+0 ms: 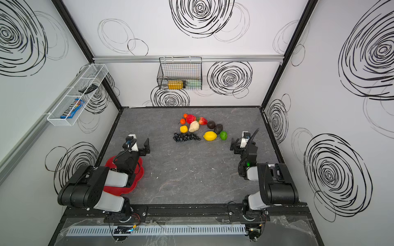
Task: Arrange fruit in a fruit bowl
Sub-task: Move the fruit bowl to the center of the table.
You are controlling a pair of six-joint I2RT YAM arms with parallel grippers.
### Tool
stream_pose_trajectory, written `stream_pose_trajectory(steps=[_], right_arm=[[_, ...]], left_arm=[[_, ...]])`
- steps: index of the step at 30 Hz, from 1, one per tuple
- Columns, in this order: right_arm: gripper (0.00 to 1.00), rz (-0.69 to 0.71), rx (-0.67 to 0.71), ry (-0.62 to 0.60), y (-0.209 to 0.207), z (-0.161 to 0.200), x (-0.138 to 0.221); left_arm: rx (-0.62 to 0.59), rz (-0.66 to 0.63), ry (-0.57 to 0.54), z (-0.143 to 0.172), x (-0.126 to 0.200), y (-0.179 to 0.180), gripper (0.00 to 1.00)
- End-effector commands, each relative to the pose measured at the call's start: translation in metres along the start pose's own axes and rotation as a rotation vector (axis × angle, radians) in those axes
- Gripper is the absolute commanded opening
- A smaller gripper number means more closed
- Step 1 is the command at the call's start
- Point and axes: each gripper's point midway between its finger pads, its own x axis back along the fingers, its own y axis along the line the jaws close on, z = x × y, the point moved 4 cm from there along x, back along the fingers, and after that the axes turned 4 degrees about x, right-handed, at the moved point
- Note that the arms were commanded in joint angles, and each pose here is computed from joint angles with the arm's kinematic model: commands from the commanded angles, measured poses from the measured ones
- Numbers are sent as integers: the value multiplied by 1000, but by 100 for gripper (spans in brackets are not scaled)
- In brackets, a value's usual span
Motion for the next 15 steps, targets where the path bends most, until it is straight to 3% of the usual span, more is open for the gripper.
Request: stream_pose_trajectory(steps=[1, 15], right_arm=[[97, -6, 9, -15, 0, -5, -2], [97, -16, 4, -16, 0, -5, -3]], left_arm=[[-13, 6, -48, -12, -3, -2, 96], [10, 62, -66, -14, 1, -1, 96]])
